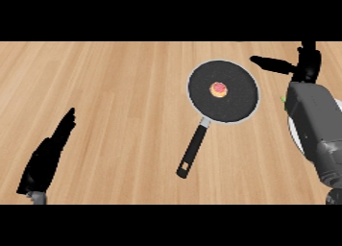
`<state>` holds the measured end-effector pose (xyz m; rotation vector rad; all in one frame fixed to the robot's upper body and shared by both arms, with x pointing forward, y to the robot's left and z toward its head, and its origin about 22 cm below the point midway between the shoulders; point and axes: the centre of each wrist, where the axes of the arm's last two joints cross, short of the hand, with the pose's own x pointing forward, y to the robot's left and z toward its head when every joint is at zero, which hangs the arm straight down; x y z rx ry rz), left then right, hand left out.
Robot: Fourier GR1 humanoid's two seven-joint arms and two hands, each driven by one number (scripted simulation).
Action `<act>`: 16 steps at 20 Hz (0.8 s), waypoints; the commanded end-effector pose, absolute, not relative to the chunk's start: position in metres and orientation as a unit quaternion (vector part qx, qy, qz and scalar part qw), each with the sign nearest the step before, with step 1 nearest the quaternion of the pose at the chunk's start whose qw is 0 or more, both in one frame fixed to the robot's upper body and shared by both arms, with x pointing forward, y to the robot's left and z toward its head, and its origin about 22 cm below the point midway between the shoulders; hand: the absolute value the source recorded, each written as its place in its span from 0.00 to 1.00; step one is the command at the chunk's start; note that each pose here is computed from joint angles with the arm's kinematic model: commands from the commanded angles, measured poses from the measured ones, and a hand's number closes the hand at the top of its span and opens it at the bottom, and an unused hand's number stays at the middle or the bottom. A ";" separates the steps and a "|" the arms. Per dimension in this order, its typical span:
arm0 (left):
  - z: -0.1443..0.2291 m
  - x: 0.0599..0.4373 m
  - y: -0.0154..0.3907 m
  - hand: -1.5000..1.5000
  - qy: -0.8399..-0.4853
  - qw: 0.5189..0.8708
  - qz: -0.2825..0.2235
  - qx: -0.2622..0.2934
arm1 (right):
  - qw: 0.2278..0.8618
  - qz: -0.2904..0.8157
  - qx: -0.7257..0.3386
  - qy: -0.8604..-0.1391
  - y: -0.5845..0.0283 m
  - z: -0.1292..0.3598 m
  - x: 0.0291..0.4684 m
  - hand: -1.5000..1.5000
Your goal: Pick the cupcake from the plate and place it in the pan
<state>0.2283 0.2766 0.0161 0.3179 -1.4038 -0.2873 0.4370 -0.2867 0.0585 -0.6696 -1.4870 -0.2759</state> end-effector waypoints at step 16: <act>0.006 0.213 0.284 0.50 -0.628 0.752 -0.123 0.159 | 0.647 -0.096 -0.328 -0.681 -0.486 0.032 0.312 0.00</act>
